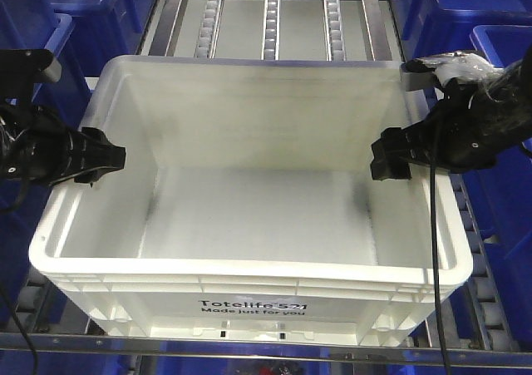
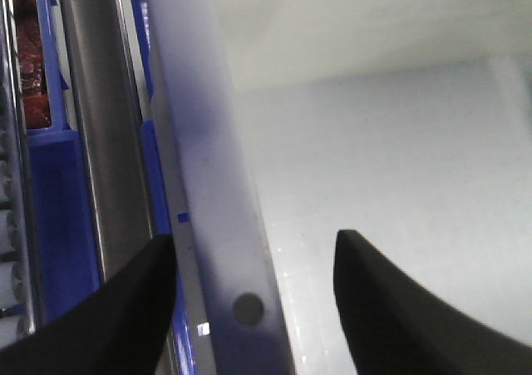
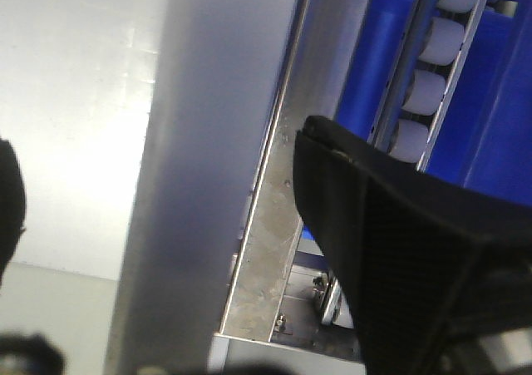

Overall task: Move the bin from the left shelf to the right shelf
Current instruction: 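Lower both grippers onto the side rims and close them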

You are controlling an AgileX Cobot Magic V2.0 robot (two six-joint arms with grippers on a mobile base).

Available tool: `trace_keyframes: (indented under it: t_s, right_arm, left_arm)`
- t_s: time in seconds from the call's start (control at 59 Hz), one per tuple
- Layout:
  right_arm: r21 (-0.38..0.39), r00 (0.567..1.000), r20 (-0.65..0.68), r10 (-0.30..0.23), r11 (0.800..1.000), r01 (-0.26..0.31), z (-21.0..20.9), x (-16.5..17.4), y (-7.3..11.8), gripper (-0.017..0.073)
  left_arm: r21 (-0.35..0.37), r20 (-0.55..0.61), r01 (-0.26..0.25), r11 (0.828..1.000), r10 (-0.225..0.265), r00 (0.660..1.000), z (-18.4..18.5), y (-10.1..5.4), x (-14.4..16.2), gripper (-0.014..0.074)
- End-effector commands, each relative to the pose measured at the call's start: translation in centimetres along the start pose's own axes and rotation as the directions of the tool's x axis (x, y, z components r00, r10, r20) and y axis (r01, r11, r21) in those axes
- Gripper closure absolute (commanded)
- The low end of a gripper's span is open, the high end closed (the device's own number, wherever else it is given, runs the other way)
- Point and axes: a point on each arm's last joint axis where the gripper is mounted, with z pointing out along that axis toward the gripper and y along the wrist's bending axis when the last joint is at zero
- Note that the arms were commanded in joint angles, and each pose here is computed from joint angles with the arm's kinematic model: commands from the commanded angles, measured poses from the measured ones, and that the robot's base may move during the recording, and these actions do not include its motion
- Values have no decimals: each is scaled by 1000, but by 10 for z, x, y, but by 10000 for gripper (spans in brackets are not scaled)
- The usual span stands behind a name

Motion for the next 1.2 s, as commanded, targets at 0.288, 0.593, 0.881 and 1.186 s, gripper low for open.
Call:
trace_keyframes:
  t_s: [0.288,0.593,0.881,1.186]
  right_arm:
    - [1,996,91,-9,1000,9,-18,-10,2,-27]
    - [1,996,92,-10,1000,10,-18,-10,2,-26]
    - [1,996,94,-10,1000,10,-18,-10,2,77]
    - [1,996,93,-10,1000,10,-18,-10,2,518]
  left_arm:
    - [20,24,30,999,-30,999,3,-4,-20,186]
    - [22,1,29,999,-29,1000,3,-5,-18,186]
    - [22,1,29,999,-29,1000,3,-5,-18,190]
    - [22,3,26,999,-26,1000,3,-5,-18,386]
